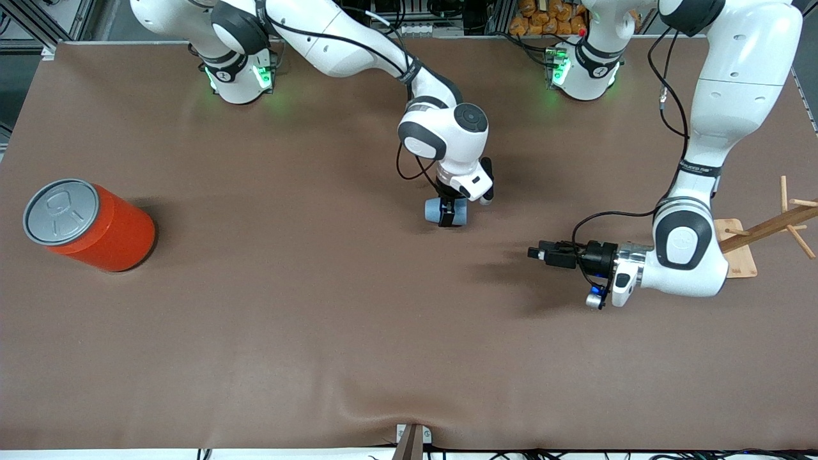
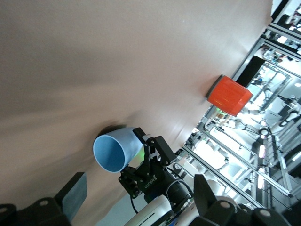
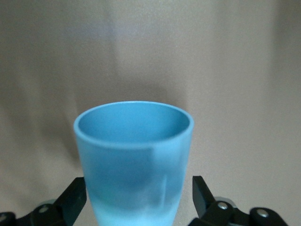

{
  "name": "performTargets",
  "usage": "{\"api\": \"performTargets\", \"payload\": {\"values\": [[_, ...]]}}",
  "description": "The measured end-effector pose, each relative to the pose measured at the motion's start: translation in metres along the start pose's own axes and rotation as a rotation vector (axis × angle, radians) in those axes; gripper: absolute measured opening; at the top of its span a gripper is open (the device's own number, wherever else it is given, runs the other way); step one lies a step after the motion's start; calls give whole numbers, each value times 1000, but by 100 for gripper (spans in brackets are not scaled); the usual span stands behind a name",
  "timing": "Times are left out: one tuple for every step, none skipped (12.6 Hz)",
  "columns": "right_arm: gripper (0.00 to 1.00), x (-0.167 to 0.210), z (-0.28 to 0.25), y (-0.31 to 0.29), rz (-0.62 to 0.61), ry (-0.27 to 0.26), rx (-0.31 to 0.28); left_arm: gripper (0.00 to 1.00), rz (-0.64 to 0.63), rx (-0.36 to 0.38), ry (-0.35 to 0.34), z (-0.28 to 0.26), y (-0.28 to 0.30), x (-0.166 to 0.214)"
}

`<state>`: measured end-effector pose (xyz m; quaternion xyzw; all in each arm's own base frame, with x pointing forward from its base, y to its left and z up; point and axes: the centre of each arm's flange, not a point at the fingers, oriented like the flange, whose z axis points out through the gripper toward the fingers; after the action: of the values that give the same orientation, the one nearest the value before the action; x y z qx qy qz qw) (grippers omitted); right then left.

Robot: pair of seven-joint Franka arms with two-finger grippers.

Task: Flip cup
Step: 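Bring the left gripper sideways to the cup held by the right gripper, then grasp the cup with the left gripper while the right gripper opens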

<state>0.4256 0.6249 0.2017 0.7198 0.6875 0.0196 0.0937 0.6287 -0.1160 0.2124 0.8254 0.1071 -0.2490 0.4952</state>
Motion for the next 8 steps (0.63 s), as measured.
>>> {"api": "performTargets", "payload": {"values": [[100,0,-2,1,2,2,-2,100,10,-22,-6,6,-5,-1],[100,1,-6,3,5,9,-6,100,20,-45,-13,12,-13,-3],[100,2,-14,6,9,8,-8,100,31,-65,-19,18,-22,-5],[100,-1,-23,8,13,-13,-3,100,45,-81,-23,24,-30,-7],[100,-4,-35,10,18,-42,5,100,57,-99,-19,29,-37,-8],[100,-7,-48,11,26,-57,14,100,62,-116,-6,34,-42,-8],[100,-10,-63,12,40,-63,27,100,62,-129,5,42,-43,-8],[100,-13,-79,12,58,-68,55,100,60,-131,14,52,-42,-8]]}}
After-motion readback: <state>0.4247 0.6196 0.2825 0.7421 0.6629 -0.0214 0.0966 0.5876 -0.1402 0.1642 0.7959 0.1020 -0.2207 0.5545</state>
